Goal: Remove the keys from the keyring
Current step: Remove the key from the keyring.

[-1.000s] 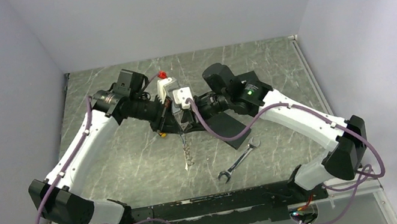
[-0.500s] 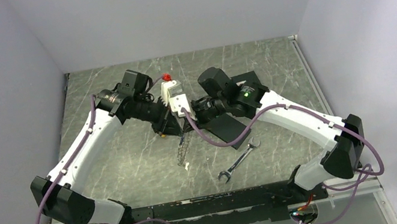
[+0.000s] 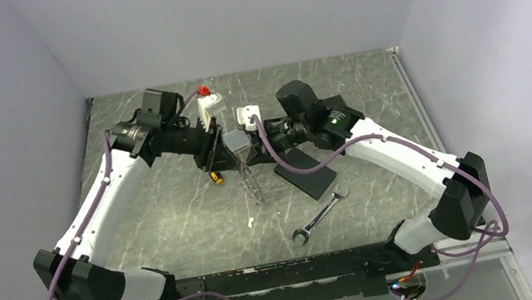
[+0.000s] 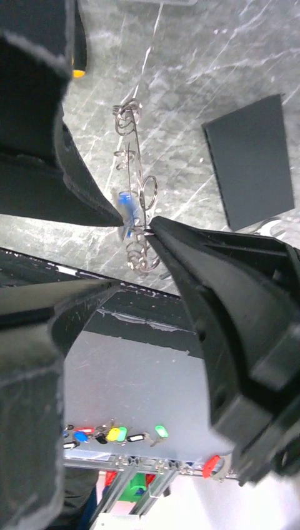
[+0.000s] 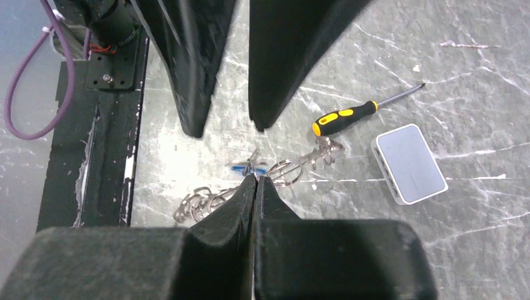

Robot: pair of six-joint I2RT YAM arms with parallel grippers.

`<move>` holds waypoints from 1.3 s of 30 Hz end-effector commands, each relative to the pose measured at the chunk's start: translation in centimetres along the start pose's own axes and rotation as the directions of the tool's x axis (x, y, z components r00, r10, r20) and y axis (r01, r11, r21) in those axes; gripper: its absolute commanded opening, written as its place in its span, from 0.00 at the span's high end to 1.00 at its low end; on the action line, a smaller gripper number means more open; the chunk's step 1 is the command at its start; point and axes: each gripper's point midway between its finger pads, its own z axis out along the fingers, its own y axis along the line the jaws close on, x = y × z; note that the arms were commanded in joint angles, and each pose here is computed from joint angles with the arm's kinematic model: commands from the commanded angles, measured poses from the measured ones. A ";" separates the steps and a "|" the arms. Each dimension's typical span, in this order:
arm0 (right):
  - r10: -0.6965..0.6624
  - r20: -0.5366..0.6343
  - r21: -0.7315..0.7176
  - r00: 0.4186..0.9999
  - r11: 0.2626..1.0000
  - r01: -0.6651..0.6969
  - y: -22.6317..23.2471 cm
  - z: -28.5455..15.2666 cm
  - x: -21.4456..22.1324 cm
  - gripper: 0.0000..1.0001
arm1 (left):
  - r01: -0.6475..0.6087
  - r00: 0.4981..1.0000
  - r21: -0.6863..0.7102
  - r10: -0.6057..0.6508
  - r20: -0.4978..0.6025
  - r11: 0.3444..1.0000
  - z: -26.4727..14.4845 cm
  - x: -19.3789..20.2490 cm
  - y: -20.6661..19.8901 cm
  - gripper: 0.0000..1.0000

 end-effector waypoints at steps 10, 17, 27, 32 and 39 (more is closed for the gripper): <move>0.009 0.216 -0.045 0.976 0.999 0.000 0.2 -2.0 -5.2 1.00 | -0.160 0.968 0.029 0.151 0.201 0.987 -1.7 -1.8 -1.8 0.47; 0.023 0.228 -0.065 0.973 0.998 -0.008 0.4 -2.2 -5.6 1.00 | -0.160 0.965 0.017 0.152 0.215 0.987 -1.1 -1.1 -1.1 0.49; 0.082 0.243 -0.066 0.967 0.996 -0.068 0.3 -2.2 -6.2 1.00 | -0.156 0.959 -0.036 0.160 0.235 0.987 -0.6 -0.9 -0.1 0.47; 0.097 0.249 -0.071 0.964 0.994 -0.082 0.3 -2.2 -6.4 1.00 | -0.156 0.960 -0.054 0.164 0.227 0.986 -0.1 -0.7 0.4 0.54; 0.119 0.273 -0.071 0.955 0.992 -0.103 -0.1 -2.7 -6.4 1.00 | -0.162 0.962 -0.049 0.168 0.216 0.986 -0.3 -0.3 0.0 0.95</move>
